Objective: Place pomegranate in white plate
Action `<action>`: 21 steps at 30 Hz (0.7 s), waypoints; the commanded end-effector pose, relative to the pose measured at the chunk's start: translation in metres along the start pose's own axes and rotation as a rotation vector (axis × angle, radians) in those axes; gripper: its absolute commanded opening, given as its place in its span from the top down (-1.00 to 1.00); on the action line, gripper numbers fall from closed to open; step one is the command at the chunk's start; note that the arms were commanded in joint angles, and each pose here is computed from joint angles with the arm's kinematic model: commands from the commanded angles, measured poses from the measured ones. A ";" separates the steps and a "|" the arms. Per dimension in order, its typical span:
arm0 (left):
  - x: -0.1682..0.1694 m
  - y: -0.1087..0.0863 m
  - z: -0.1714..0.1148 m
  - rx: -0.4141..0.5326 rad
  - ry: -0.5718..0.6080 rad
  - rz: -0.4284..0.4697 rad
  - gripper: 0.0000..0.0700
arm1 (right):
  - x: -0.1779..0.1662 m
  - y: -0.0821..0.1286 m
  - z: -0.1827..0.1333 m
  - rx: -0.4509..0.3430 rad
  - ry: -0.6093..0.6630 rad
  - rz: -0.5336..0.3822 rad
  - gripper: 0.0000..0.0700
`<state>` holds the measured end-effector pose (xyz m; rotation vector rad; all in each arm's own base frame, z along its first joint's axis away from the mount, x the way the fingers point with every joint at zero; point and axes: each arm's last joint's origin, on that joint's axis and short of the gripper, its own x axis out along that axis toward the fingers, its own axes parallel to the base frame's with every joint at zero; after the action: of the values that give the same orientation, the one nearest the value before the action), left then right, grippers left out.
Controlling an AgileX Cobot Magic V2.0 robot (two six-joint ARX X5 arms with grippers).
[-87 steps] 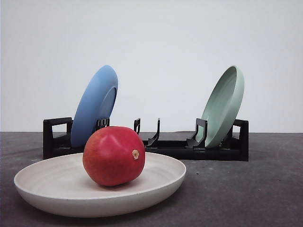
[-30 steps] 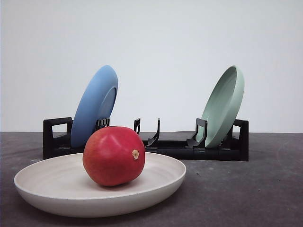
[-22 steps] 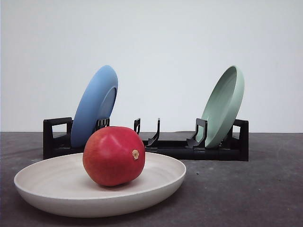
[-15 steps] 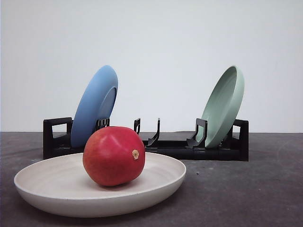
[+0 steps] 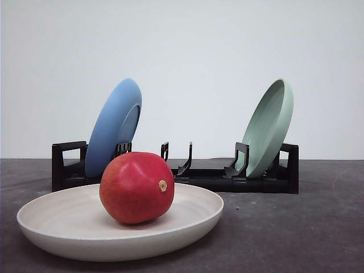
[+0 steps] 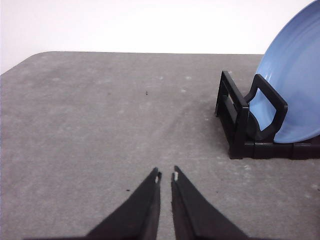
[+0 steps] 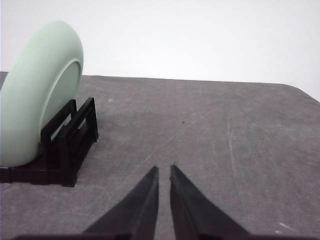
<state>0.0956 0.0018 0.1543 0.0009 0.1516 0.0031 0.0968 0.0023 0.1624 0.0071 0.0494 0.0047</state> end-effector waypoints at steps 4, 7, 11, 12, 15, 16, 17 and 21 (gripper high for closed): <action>0.001 0.000 -0.002 0.007 -0.003 0.003 0.93 | 0.000 0.000 0.000 0.014 -0.009 -0.001 0.89; 0.001 0.000 -0.002 0.007 -0.003 0.003 0.93 | 0.000 0.000 0.000 0.014 -0.009 -0.001 0.89; 0.001 0.000 -0.002 0.007 -0.003 0.003 0.93 | 0.000 0.000 0.000 0.014 -0.009 -0.001 0.89; 0.001 0.000 -0.002 0.007 -0.003 0.003 0.93 | 0.000 0.000 0.000 0.014 -0.009 -0.001 0.89; 0.001 0.000 -0.002 0.007 -0.003 0.003 0.93 | 0.000 0.000 0.000 0.014 -0.009 -0.001 0.89; 0.001 0.000 -0.002 0.007 -0.003 0.003 0.93 | 0.000 0.000 0.000 0.014 -0.009 -0.001 0.89; 0.001 0.000 -0.002 0.007 -0.003 0.003 0.93 | 0.000 0.000 0.000 0.014 -0.009 -0.001 0.89; 0.001 0.000 -0.002 0.007 -0.003 0.003 0.93 | 0.000 0.000 0.000 0.014 -0.009 -0.001 0.89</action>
<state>0.0956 0.0018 0.1543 0.0009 0.1516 0.0031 0.0968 0.0023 0.1624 0.0071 0.0494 0.0047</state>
